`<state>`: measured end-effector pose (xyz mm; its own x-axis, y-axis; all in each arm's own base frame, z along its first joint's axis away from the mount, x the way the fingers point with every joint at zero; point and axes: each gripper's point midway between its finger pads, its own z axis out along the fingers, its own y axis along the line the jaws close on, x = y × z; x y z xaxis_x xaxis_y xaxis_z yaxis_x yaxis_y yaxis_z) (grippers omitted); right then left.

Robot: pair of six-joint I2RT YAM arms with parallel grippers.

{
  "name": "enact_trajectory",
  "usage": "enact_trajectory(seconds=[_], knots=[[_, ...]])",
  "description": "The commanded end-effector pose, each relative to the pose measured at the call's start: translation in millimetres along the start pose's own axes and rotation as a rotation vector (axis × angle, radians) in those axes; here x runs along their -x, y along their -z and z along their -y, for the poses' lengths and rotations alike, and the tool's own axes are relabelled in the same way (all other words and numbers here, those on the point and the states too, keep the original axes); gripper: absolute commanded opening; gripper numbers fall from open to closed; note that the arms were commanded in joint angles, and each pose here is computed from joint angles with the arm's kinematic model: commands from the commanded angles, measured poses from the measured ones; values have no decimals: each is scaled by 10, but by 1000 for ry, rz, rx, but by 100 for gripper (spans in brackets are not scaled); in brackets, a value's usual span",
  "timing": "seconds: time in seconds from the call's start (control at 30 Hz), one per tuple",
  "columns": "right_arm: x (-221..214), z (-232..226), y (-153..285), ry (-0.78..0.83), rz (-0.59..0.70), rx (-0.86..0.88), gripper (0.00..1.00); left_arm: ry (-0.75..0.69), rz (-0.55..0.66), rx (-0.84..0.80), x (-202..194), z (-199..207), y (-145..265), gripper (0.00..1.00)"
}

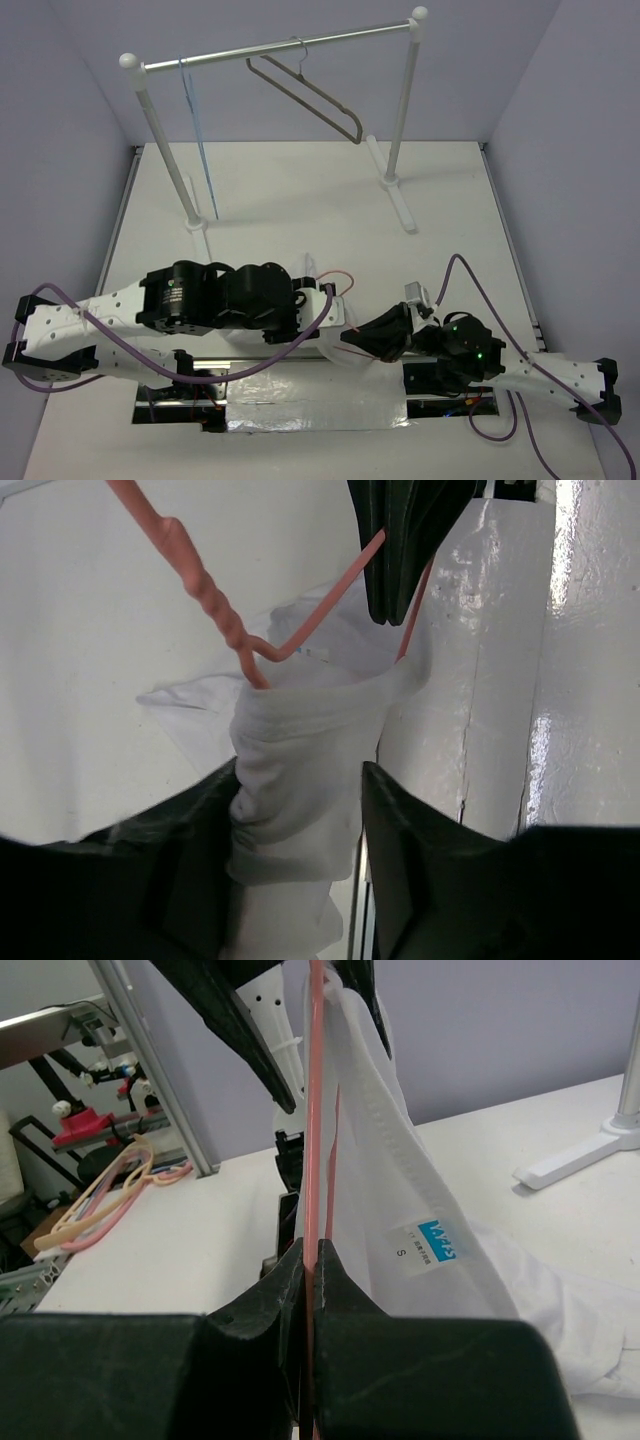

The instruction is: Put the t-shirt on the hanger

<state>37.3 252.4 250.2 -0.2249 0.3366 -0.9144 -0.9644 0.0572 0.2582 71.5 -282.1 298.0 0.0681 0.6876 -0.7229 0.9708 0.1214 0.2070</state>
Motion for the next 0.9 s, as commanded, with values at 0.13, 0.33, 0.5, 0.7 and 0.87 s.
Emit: enact_trajectory(seconds=[0.13,0.33,0.5,0.7,0.87], knots=[[482,-162,-65,55,126,55,0,20,96,-92,183,162,92,7],[487,-84,-94,36,114,5,6,55,232,-68,365,102,323,0],[556,121,-37,-36,130,-134,49,62,332,57,289,-118,628,0],[786,418,260,-166,328,-315,66,32,403,43,192,-69,720,0],[670,734,462,-292,402,-483,66,-4,427,-10,178,36,713,0]])
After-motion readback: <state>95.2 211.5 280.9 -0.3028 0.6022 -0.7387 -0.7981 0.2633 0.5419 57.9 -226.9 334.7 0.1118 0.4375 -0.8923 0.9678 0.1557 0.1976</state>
